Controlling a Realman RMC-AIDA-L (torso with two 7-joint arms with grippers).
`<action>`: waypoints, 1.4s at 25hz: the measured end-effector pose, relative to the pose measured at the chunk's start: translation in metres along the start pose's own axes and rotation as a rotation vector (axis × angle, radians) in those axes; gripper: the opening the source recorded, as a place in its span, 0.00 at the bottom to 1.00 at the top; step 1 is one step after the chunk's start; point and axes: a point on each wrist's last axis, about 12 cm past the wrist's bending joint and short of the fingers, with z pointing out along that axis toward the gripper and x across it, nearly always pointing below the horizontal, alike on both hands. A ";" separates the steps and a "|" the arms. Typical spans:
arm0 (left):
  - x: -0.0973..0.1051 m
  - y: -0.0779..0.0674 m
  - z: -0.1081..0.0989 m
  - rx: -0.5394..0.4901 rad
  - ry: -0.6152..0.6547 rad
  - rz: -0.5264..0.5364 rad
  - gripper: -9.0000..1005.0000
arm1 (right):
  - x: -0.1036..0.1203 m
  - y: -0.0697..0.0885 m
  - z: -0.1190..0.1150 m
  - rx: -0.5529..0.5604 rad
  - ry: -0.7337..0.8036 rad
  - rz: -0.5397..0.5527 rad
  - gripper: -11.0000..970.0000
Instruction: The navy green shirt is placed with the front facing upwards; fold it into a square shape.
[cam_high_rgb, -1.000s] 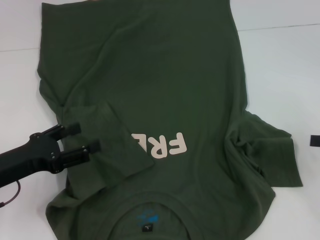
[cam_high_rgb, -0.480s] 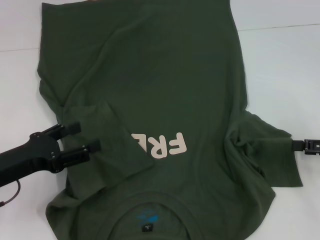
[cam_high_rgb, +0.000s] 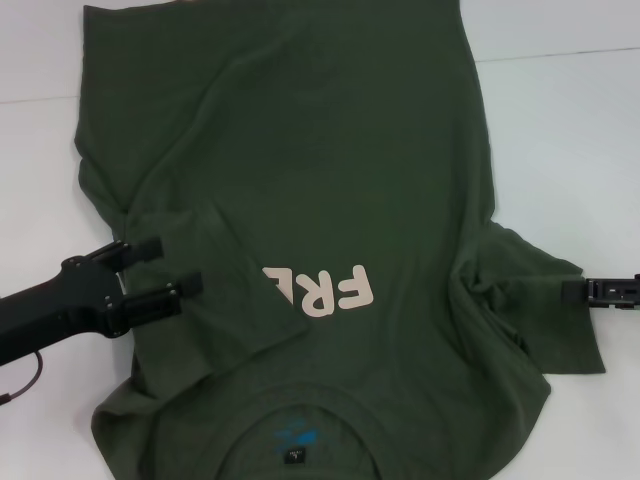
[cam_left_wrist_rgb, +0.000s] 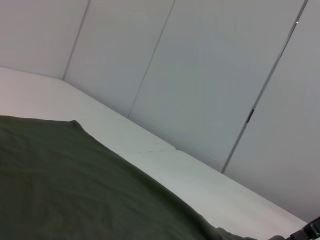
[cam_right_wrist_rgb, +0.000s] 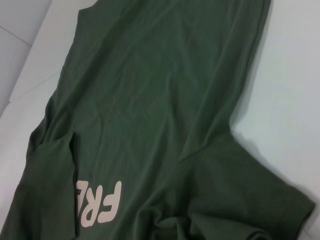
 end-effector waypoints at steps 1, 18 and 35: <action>0.000 0.000 0.000 -0.001 0.000 0.001 0.92 | 0.000 0.000 0.000 -0.001 0.000 0.001 0.79; -0.002 0.002 0.000 -0.010 0.003 0.010 0.92 | -0.003 0.003 0.014 -0.003 0.008 -0.010 0.78; -0.004 0.004 0.001 -0.017 0.005 0.016 0.92 | -0.003 0.002 0.017 0.011 0.017 -0.006 0.66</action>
